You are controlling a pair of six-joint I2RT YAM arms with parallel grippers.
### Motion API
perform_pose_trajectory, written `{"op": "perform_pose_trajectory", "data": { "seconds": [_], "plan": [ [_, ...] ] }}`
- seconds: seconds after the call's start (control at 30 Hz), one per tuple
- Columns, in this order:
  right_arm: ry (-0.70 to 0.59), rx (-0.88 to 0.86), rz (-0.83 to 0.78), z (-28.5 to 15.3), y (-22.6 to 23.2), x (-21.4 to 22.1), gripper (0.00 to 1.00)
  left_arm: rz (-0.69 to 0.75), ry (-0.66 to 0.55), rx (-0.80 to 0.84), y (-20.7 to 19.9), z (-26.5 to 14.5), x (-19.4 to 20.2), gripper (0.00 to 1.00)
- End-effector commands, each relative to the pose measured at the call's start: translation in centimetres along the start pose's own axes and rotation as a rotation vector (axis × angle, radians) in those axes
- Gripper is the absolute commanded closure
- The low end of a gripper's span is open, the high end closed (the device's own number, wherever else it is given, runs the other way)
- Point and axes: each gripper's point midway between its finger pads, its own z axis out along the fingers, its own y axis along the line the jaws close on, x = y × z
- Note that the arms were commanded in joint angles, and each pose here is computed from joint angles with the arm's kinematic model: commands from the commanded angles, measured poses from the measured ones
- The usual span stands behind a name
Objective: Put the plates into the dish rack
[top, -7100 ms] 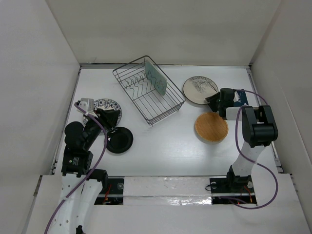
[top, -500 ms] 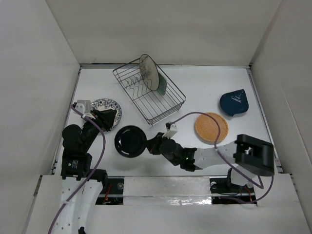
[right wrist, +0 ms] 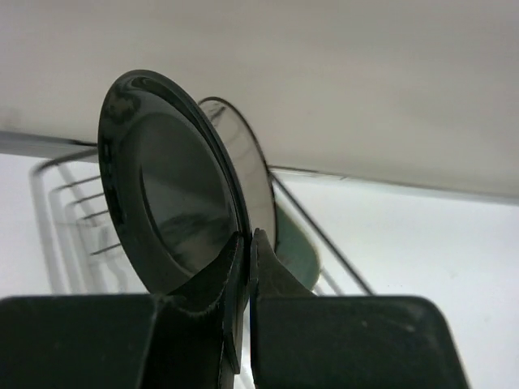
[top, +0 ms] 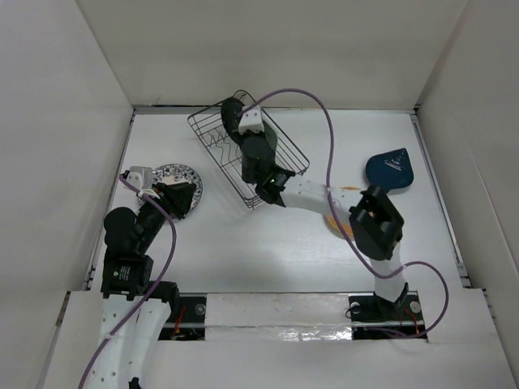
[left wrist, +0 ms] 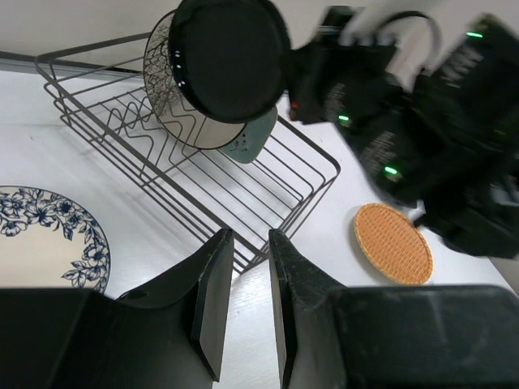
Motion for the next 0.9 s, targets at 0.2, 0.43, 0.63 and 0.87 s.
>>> {"op": "perform_pose_trajectory", "data": {
  "seconds": [0.2, 0.43, 0.63, 0.87],
  "plan": [
    [-0.058, 0.122, -0.341, 6.9, -1.3, -1.4, 1.00, 0.030, -0.026, 0.056, -1.6, 0.0, -1.4, 0.78],
    [-0.049, 0.091, -0.424, 7.8, -0.2, 1.9, 1.00, 0.026, -0.016, 0.057, -1.5, 0.2, -1.2, 0.78],
    [-0.036, 0.072, -0.411, 8.0, 0.6, 3.3, 1.00, 0.024, -0.014, 0.051, -1.4, 0.3, -1.1, 0.78],
    [-0.017, 0.024, -0.396, 8.5, 2.5, 3.3, 1.00, 0.026, -0.014, 0.050, -1.4, 0.3, -1.2, 0.78]
  ]
}}
